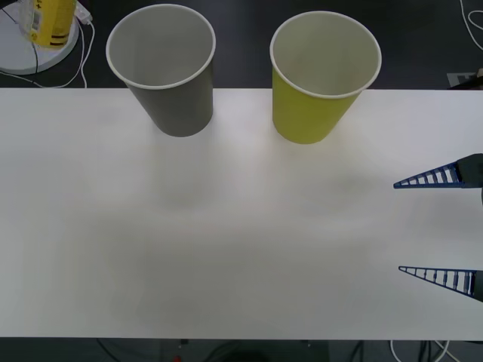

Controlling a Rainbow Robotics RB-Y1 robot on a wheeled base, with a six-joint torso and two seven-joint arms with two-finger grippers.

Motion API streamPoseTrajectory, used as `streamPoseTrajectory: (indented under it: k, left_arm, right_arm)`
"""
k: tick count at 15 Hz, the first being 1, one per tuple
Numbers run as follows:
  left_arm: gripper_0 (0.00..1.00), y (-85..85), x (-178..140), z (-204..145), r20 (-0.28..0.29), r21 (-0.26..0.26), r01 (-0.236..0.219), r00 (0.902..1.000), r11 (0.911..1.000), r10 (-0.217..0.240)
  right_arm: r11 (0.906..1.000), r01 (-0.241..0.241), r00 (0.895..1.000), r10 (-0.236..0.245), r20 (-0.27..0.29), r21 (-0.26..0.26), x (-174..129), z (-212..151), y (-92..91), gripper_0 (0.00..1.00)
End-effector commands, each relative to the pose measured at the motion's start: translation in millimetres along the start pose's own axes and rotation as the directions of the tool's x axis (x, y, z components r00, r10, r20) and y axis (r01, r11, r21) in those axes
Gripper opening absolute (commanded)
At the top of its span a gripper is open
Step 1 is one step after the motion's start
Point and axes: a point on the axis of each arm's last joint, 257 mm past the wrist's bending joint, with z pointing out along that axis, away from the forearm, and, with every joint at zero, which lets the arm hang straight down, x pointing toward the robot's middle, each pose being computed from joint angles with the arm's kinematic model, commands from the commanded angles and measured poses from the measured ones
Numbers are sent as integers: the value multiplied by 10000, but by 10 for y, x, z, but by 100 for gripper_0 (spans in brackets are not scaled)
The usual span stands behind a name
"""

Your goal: Put the can into the green bin and the plastic bottle into the gray bin

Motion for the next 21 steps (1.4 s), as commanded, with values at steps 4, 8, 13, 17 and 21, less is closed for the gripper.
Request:
streamPoseTrajectory:
  k: [4, 8, 13, 17, 21]
  left_arm:
    - [0, -64, -376, 320, -573, 248, -242, 9980, 9994, 256]
    - [0, -273, -596, 601, -379, 863, -133, 9991, 9962, 166]
    - [0, -378, -692, 788, -515, 933, -360, 9978, 9950, 409]
    - [0, -380, -723, 848, -522, 810, -442, 9975, 9957, 485]
    - [2, -373, -706, 859, -580, 776, -442, 9971, 9960, 488]
  right_arm:
    - [10000, 0, 10000, 0, 0, 0, 0, 0, 0, 100]
    - [10000, 0, 10000, 0, 0, 0, 0, 0, 0, 100]
    - [10000, 0, 10000, 0, 0, 0, 0, 0, 0, 100]
    - [10000, 0, 10000, 0, 0, 0, 0, 0, 0, 100]
    - [10000, 0, 10000, 0, 0, 0, 0, 0, 0, 100]
